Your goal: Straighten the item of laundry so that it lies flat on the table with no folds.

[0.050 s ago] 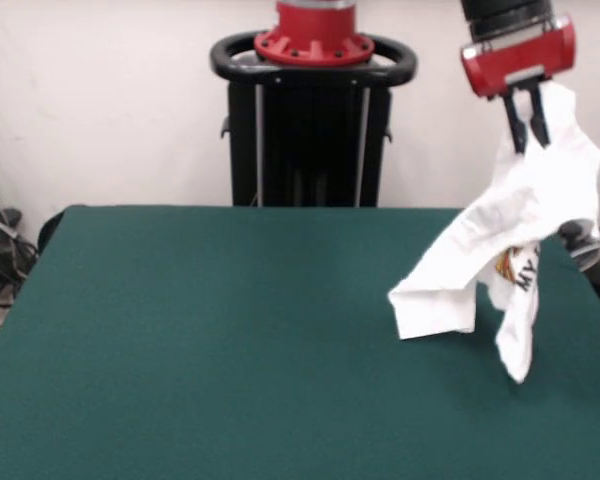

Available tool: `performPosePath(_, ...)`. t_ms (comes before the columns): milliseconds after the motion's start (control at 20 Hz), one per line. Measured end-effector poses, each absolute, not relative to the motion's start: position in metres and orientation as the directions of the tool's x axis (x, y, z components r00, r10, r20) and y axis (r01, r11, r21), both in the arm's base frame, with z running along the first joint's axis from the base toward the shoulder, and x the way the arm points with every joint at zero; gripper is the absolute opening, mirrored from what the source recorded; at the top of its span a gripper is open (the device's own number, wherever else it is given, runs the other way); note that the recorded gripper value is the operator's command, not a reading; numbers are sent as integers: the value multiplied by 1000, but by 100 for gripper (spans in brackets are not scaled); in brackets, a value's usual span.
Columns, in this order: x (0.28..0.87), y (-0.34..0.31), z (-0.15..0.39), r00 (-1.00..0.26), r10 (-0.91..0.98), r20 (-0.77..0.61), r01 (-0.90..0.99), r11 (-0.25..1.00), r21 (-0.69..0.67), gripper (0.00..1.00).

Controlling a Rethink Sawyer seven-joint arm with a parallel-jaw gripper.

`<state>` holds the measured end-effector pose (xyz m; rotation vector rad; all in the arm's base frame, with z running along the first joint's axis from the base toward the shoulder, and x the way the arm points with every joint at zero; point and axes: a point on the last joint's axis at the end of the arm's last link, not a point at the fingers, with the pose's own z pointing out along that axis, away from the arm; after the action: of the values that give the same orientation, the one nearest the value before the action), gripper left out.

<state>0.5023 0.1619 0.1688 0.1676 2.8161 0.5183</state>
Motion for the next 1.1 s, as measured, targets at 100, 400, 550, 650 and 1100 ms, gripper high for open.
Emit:
performPosePath(100, 500, 159, 162, -957, 153, -245, 59, 935, 350, 0)
performPosePath(400, 498, 129, 165, -963, 94, -252, 23, 962, 272, 0)
performPosePath(550, 497, 118, 176, -961, 69, -267, 2, 970, 244, 0)
performPosePath(650, 497, 114, 180, -959, 72, -274, 5, 971, 238, 0)
performPosePath(1100, 500, 95, 201, -944, 102, -313, 29, 973, 230, 0)
